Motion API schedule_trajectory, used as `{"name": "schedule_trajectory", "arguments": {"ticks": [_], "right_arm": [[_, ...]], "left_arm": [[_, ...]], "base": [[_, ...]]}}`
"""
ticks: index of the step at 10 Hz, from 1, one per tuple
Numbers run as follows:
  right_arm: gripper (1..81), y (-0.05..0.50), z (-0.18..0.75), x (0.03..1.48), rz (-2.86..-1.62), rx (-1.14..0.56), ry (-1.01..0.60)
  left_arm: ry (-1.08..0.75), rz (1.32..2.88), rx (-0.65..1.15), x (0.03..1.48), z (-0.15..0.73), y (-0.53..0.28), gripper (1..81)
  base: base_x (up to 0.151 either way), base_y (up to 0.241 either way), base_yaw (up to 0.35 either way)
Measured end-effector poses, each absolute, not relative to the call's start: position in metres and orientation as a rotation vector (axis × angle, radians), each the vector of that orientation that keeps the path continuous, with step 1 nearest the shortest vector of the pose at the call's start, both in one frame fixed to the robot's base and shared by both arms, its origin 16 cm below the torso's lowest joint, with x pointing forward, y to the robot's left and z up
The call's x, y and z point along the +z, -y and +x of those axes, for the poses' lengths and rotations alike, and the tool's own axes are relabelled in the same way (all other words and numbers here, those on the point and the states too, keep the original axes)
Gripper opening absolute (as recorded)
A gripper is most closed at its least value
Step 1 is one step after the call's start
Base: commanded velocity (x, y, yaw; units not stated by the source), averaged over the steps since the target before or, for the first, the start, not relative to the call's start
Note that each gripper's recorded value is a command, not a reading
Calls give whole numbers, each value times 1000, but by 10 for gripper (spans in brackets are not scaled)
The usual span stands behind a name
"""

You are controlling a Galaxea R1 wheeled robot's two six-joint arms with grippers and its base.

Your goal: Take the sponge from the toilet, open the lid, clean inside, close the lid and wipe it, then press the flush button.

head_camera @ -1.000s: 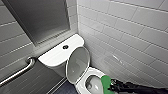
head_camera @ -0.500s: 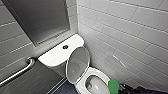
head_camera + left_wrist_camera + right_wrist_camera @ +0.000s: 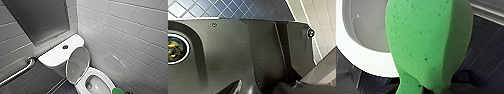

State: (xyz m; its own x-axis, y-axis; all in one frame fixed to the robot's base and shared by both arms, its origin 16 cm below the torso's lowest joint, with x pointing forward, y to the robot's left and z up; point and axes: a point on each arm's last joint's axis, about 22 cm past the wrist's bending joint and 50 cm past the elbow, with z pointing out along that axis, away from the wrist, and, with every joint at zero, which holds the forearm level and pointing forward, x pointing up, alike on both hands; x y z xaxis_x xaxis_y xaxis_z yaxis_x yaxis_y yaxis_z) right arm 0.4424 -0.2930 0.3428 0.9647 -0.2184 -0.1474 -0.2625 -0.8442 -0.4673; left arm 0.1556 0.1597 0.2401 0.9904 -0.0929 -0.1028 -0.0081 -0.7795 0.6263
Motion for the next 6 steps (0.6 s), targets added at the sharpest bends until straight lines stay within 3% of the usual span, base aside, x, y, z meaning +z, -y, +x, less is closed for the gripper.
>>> {"name": "schedule_trajectory", "arguments": {"ticks": [3,6], "right_arm": [[10,290,444,377,-2586,122,-307],[10,285,509,416,-2596,3,-223]], "left_arm": [[74,2449,-161,241,157,-151,811],[80,2445,-160,241,157,-148,811]], "base": [[0,0,0],[0,0,0]]}}
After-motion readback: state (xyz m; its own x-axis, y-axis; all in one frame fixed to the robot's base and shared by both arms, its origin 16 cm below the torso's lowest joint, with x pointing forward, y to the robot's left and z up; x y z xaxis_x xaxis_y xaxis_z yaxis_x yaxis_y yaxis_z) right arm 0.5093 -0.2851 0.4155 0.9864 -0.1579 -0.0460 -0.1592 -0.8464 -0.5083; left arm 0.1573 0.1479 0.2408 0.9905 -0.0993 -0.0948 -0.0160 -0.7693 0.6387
